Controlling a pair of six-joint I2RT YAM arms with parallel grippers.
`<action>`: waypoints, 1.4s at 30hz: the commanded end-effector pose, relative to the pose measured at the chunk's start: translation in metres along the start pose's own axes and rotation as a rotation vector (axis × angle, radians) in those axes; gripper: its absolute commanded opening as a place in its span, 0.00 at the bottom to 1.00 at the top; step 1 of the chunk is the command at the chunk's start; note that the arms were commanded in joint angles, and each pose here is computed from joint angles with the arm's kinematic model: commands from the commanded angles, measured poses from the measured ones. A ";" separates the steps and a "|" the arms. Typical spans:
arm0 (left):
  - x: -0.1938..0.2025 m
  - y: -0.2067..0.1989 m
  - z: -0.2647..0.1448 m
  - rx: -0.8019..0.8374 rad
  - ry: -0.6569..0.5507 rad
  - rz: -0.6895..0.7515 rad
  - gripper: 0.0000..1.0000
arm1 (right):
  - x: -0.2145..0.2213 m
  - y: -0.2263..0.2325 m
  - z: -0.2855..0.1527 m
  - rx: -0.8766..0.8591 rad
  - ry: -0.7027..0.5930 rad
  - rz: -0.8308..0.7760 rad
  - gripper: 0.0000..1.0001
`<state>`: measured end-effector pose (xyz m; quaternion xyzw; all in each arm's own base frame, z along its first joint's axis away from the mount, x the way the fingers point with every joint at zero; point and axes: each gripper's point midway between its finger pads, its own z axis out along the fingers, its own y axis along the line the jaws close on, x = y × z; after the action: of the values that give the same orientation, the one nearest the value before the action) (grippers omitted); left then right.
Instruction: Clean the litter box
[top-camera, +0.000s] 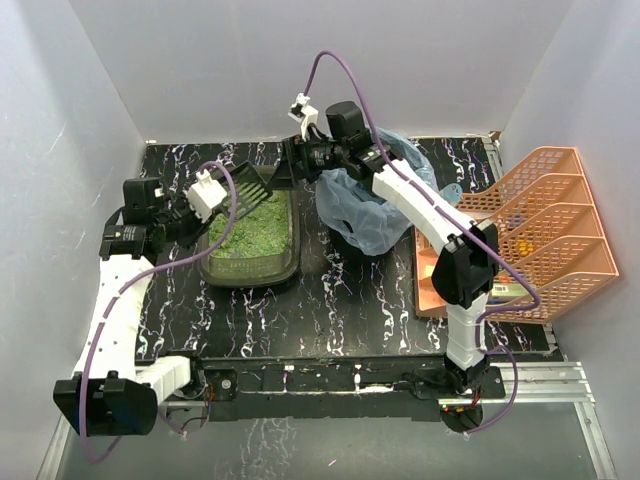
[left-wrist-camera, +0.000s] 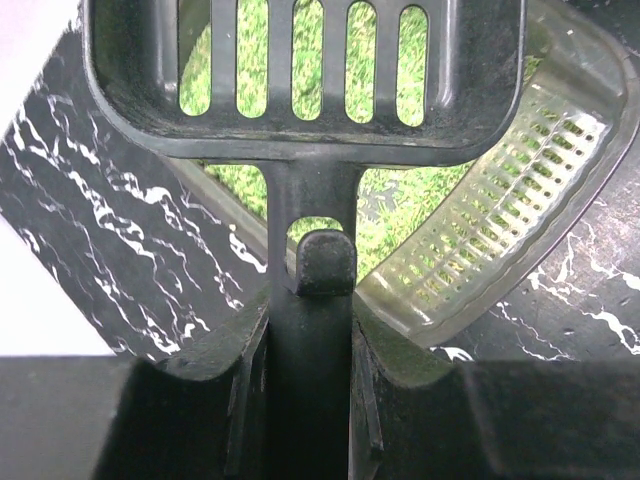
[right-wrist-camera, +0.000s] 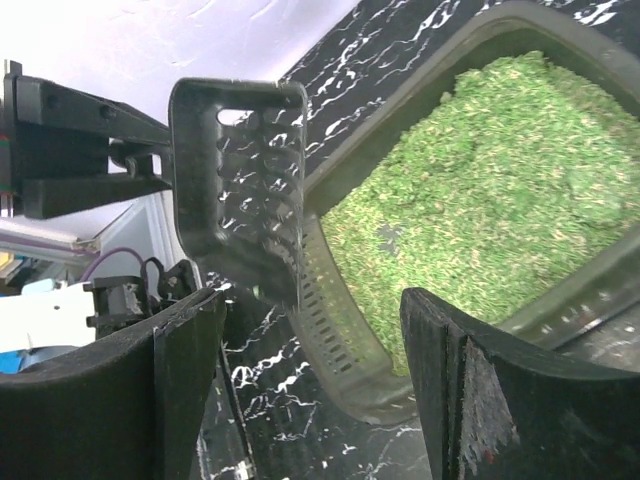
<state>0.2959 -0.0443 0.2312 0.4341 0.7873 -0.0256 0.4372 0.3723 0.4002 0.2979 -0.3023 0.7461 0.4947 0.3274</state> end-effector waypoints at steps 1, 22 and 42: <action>0.014 0.005 -0.007 -0.019 0.054 -0.123 0.00 | -0.059 0.023 -0.045 -0.007 -0.145 -0.164 0.77; 0.036 -0.042 0.047 0.071 0.356 -0.688 0.00 | -0.129 0.028 -0.158 -0.050 -0.327 -0.302 0.77; 0.059 -0.073 0.052 0.310 0.788 -0.738 0.00 | -0.082 -0.037 -0.222 0.157 -0.328 -0.182 0.76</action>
<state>0.2823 -0.0777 0.1194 0.1583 0.9771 -0.1332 0.0492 0.4138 0.1962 0.3912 -0.2388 0.7080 0.4604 0.4793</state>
